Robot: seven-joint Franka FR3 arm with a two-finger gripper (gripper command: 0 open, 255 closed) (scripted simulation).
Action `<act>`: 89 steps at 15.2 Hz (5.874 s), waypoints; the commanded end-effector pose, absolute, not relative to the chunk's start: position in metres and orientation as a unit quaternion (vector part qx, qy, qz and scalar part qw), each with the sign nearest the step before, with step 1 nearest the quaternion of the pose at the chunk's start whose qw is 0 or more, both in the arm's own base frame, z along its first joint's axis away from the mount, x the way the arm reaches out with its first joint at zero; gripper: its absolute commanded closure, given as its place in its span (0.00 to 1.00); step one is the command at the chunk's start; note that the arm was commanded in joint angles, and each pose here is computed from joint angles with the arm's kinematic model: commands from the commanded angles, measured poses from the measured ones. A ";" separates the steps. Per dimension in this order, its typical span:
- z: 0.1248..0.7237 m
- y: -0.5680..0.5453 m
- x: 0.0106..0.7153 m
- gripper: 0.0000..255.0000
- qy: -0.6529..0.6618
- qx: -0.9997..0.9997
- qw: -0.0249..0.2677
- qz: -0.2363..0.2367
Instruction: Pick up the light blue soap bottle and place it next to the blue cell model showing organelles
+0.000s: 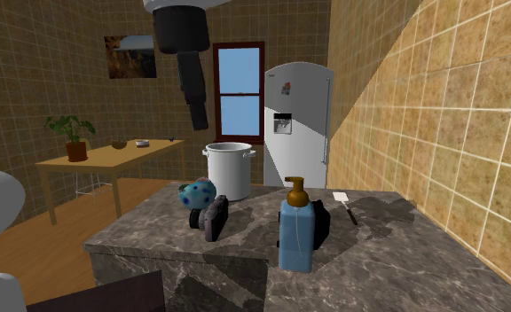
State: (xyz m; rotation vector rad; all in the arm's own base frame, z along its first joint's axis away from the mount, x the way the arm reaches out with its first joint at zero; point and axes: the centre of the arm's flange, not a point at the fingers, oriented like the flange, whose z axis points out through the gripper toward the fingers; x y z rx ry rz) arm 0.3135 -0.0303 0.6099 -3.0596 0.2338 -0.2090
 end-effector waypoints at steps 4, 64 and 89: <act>0.595 -0.018 0.351 0.00 0.073 -0.995 0.028 -0.060; 0.510 0.068 0.598 1.00 0.056 -0.998 -0.005 -0.006; 0.636 0.077 0.590 1.00 0.056 -0.998 -0.005 -0.006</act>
